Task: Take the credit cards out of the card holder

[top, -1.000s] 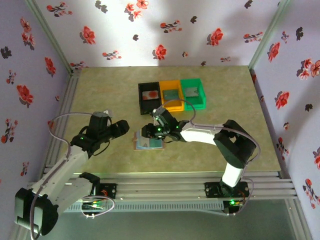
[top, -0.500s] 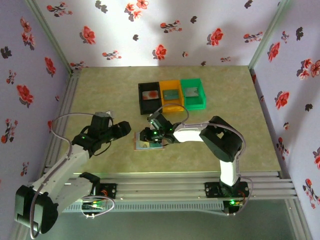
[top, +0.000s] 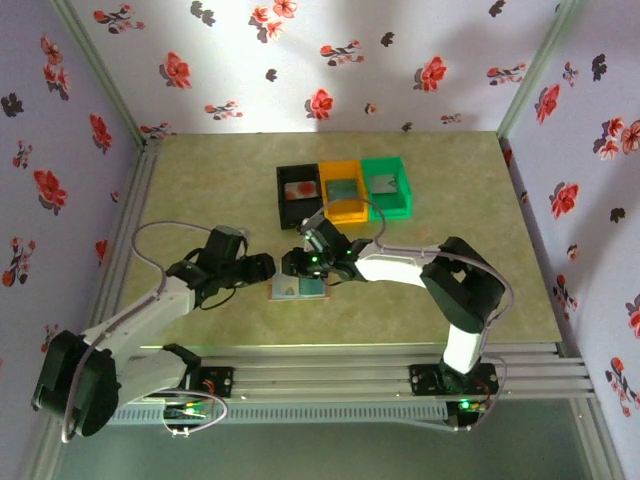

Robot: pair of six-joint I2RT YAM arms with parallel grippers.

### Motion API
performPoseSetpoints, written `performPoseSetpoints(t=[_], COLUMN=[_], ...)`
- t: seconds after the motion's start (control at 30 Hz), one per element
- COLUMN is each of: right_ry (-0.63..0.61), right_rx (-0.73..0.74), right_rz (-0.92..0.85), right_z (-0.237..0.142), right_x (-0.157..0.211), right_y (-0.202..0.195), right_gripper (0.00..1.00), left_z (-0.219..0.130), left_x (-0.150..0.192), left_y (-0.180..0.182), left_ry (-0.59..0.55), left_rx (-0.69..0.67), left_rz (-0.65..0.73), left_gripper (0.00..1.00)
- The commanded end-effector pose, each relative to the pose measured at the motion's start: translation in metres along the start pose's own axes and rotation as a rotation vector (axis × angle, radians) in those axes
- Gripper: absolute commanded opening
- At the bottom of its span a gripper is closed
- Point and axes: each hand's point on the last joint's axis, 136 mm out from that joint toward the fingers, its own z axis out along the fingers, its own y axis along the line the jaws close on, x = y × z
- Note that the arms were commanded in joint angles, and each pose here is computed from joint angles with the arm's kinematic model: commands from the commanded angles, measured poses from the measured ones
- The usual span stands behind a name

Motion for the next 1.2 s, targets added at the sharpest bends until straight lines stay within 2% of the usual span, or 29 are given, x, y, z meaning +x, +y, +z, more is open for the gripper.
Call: performPoseSetpoints(t=[0.0, 0.73, 1.17], right_ry=[-0.005, 0.053, 0.083], right_rx=[0.028, 0.031, 0.059], right_rz=[-0.01, 0.065, 0.093], right_z=[-0.01, 0.004, 0.011], right_x=[-0.003, 0.009, 0.018], right_y=[-0.01, -0.031, -0.042], right_gripper=[0.29, 0.29, 0.28], left_z=[0.01, 0.058, 0.073], left_x=[0.003, 0.041, 0.059], left_y=[0.004, 0.028, 0.045], left_ry=[0.016, 0.263, 0.31], left_rx=[-0.041, -0.235, -0.271], left_rz=[0.05, 0.114, 0.112], left_gripper=[0.64, 0.64, 0.63])
